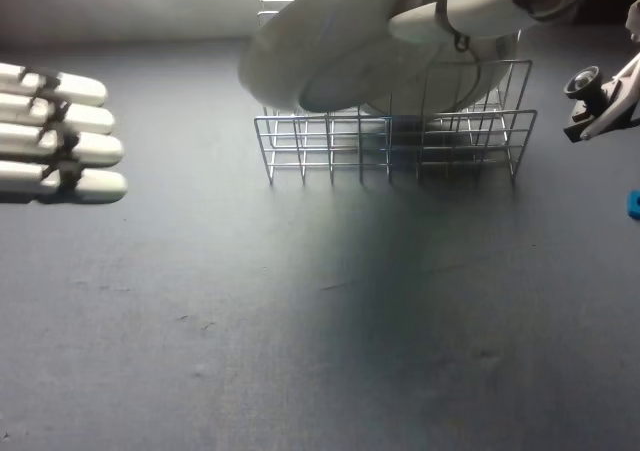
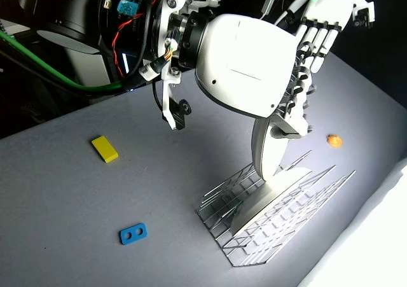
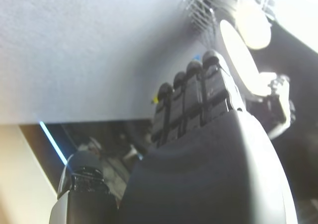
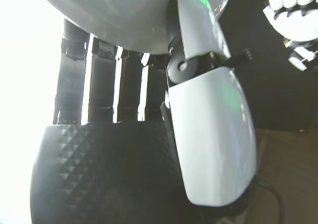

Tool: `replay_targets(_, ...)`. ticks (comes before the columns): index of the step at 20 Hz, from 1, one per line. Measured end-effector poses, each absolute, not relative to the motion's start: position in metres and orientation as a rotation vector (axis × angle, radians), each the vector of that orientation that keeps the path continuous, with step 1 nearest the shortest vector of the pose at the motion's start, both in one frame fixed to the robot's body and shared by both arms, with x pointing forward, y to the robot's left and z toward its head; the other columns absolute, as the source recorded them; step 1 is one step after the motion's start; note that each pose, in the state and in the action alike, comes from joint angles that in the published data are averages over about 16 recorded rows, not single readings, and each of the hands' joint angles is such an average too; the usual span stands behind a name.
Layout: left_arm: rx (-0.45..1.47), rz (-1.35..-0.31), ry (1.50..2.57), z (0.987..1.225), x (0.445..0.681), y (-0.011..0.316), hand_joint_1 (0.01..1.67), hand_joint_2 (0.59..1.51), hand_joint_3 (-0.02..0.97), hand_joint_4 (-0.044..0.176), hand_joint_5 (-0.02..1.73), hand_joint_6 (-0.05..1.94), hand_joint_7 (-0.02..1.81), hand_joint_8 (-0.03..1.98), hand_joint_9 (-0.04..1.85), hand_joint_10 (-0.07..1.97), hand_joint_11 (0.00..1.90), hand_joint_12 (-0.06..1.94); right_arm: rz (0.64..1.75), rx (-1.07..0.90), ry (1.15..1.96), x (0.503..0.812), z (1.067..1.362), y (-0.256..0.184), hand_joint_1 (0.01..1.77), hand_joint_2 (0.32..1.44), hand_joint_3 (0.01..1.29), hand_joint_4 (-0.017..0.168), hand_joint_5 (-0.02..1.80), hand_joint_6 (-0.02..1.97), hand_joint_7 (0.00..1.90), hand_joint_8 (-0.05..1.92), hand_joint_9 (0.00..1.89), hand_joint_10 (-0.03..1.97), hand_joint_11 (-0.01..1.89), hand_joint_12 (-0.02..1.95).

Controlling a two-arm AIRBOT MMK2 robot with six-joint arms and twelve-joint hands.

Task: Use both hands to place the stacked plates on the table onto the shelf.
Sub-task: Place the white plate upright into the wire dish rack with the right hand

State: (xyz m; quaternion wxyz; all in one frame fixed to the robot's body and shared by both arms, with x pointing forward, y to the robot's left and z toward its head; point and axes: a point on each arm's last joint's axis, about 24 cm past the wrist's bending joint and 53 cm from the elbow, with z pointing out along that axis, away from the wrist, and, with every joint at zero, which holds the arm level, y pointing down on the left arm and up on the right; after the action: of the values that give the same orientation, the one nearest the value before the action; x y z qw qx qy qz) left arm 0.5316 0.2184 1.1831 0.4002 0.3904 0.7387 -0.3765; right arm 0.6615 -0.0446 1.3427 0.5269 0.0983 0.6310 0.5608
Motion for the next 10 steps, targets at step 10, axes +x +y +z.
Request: replay_targets(10, 0.990, -1.082, 1.758, 1.214, 0.508, 0.201, 0.02, 1.094, 0.009, 0.007, 0.09, 0.01, 0.07, 0.00, 0.07, 0.01, 0.04, 0.02, 1.397, 0.394, 1.541, 0.677, 1.334, -0.052, 1.29, 1.05, 0.01, -0.006, 0.85, 0.96, 0.92, 1.22, 0.86, 1.03, 0.64, 1.30)
